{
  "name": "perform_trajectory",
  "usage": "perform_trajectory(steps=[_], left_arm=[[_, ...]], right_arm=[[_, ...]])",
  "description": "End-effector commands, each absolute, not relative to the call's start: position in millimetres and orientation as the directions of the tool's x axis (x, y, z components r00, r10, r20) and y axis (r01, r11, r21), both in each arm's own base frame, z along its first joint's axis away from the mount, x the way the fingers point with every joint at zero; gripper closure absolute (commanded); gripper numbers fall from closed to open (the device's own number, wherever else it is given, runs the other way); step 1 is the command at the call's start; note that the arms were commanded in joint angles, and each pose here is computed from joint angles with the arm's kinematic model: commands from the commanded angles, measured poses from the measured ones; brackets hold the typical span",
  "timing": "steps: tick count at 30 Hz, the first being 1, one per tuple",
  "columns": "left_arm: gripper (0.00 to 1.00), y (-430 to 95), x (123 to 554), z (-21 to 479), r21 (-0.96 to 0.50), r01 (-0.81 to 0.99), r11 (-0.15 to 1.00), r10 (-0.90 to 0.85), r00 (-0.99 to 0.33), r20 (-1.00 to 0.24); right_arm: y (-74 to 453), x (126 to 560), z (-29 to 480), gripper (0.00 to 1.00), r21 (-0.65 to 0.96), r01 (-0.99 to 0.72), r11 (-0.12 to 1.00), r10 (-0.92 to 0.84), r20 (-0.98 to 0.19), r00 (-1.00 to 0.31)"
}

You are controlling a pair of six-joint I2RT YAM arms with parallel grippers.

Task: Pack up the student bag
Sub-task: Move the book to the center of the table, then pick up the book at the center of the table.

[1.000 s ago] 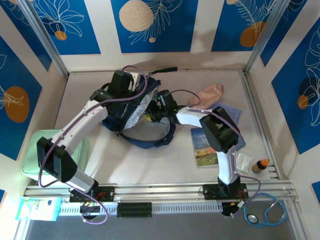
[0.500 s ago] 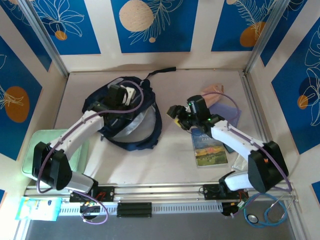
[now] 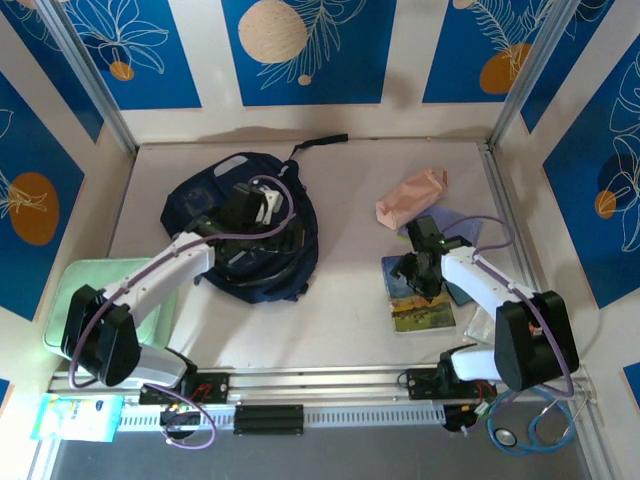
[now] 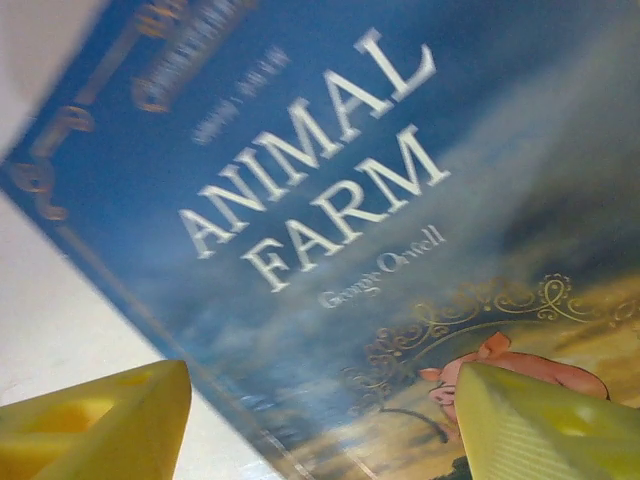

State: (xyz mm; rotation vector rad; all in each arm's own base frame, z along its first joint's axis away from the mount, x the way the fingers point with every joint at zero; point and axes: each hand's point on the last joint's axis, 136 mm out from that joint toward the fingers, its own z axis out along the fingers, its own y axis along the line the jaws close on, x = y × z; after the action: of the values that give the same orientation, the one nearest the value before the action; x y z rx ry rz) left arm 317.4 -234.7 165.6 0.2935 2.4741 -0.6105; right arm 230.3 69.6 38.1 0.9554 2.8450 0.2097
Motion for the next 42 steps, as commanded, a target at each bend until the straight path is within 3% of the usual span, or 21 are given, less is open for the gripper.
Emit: perform_trajectory(steps=[1, 12, 16, 20, 24, 37, 42], left_arm=[[0.00, -265, 316, 167, -0.485, 0.297, 0.823, -0.017, -0.840, -0.543], [0.00, -339, 293, 136, -0.611, 0.312, 0.727, 0.033, -0.906, -0.422], [0.03, -368, 282, 115, -0.615, 0.321, 0.721, 0.104, -0.926, -0.362], [0.10, -391, 277, 97, -0.620, 0.300, 0.725, 0.124, -0.942, -0.310], [0.24, -409, 276, 76, -0.640, 0.219, 0.737, 0.089, -0.969, -0.230], [0.52, -428, 278, 52, -0.672, 0.142, 0.726, 0.046, -0.986, -0.159], [0.53, -432, 277, 48, -0.688, 0.127, 0.715, 0.043, -0.989, -0.138]], right_arm=[[79, 221, 22, 0.28, 0.198, 0.603, 0.773, 0.613, 0.012, -0.790], [142, 242, 22, 0.31, 0.427, 0.646, 0.632, 0.629, 0.204, -0.750], [154, 259, 41, 0.36, 0.503, 0.593, 0.629, 0.600, 0.171, -0.781], [125, 270, 61, 0.37, 0.453, 0.539, 0.710, 0.605, 0.000, -0.796], [89, 273, 67, 0.37, 0.363, 0.535, 0.763, 0.603, -0.100, -0.792], [73, 275, 40, 0.42, 0.361, 0.559, 0.746, 0.598, 0.004, -0.801], [75, 271, 31, 0.42, 0.374, 0.584, 0.720, 0.612, 0.054, -0.789]])
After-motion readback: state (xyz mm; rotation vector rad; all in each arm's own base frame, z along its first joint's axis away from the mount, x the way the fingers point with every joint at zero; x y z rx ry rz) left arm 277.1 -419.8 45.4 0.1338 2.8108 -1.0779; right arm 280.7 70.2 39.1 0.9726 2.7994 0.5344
